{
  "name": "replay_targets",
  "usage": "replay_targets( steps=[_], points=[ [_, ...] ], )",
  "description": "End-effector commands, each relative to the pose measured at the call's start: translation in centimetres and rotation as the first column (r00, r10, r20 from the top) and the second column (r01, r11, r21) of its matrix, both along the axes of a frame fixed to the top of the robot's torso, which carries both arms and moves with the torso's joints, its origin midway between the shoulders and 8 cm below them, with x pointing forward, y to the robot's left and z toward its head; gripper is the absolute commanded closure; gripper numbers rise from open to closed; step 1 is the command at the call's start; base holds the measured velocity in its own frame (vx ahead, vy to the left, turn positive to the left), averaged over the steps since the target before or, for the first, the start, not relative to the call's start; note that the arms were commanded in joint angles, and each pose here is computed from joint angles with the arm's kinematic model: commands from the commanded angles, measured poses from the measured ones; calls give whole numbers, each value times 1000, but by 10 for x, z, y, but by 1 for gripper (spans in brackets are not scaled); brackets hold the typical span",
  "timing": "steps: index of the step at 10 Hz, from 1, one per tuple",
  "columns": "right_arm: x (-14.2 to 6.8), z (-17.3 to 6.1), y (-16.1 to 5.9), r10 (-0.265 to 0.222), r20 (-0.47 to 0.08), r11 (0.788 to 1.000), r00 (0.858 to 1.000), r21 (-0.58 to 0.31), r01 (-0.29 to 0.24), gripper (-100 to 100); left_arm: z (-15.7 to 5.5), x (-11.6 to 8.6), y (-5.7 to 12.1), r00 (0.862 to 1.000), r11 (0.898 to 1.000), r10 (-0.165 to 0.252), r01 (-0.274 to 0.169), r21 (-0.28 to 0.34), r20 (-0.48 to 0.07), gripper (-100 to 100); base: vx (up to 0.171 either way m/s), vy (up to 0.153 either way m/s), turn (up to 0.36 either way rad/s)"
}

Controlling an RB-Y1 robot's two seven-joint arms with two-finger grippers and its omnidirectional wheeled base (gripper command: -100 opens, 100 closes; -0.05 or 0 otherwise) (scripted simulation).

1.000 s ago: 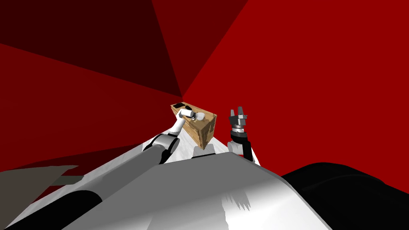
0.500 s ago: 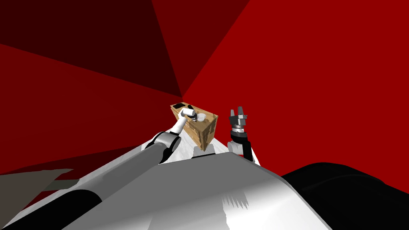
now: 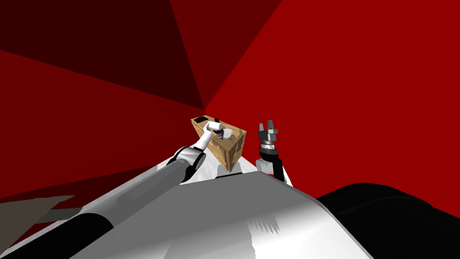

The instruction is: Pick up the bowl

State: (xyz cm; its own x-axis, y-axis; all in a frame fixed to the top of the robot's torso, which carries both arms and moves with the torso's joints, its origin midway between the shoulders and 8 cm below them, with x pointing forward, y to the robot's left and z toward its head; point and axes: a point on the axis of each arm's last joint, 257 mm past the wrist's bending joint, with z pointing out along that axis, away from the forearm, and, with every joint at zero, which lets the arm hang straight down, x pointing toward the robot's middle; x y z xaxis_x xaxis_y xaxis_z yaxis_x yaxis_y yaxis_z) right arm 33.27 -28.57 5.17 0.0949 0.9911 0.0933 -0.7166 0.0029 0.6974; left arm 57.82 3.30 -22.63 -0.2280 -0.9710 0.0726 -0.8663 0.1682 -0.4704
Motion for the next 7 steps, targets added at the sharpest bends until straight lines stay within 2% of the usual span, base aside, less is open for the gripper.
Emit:
replay_targets(
  steps=[1,2,5,6,7],
  points=[
    [0,0,0,0,0,1000,1000,0,0,0,-8,-17,-12,998,1000,-25,25,7,-59,-100,105,15,-33],
    [0,0,0,0,0,1000,1000,0,0,0,-14,-26,-20,995,999,-38,39,8,-88,-100,105,6,-32],
    [0,0,0,0,0,1000,1000,0,0,0,-13,-27,-19,995,999,-37,38,9,-88,-100,33,-1,-1],
    [0,0,0,0,0,1000,1000,0,0,0,-14,-27,-20,995,999,-37,38,8,-88,0,0,0,0],
    [0,0,0,0,0,1000,1000,0,0,0,-24,-26,-17,996,999,-33,34,7,-87,-100,16,-11,-28]
  ],
)
